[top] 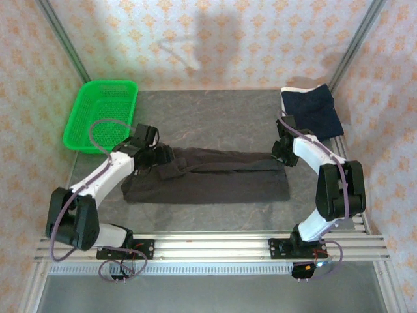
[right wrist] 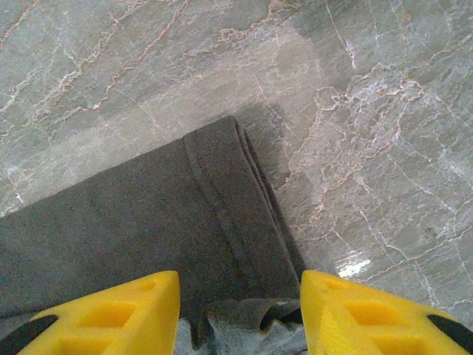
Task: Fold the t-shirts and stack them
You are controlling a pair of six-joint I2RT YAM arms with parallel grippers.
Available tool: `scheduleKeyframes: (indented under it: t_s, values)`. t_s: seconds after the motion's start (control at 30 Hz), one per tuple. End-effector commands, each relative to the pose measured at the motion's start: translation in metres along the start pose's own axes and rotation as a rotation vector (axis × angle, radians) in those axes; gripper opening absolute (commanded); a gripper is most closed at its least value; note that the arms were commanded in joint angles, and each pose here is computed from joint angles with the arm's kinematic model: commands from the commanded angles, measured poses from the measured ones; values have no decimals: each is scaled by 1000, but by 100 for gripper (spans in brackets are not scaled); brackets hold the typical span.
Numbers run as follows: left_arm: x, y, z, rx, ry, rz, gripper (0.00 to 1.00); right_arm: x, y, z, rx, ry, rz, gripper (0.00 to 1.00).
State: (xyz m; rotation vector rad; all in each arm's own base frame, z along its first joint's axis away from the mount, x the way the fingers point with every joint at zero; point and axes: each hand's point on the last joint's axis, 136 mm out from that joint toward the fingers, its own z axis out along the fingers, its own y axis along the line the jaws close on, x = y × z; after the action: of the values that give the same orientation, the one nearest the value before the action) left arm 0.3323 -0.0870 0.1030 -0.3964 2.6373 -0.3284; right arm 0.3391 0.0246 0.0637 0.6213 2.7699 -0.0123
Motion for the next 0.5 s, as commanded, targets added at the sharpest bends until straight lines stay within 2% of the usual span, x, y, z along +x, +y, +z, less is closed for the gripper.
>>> scheduleKeyframes:
  t_s: [0.0,0.1,0.17,0.23,0.33,0.43,0.47]
  values:
    - [-4,-3,19,-29,61,42,72,-3,-1,3,26,7,15,47]
    - [-2,-6,38,-32,114,54,70,-8,4,4,6,-4,22,45]
    - [0,-5,46,-43,144,58,62,-7,6,6,2,9,22,37]
    - [3,1,49,-72,163,62,42,-7,5,5,4,8,26,21]
    - [1,2,45,-83,156,62,18,-9,4,0,9,-8,22,5]
    - [-12,-6,34,-61,133,69,0,-20,6,-8,15,-29,13,0]
    - [-17,-9,31,-51,127,73,0,-25,7,-11,16,-39,9,0]
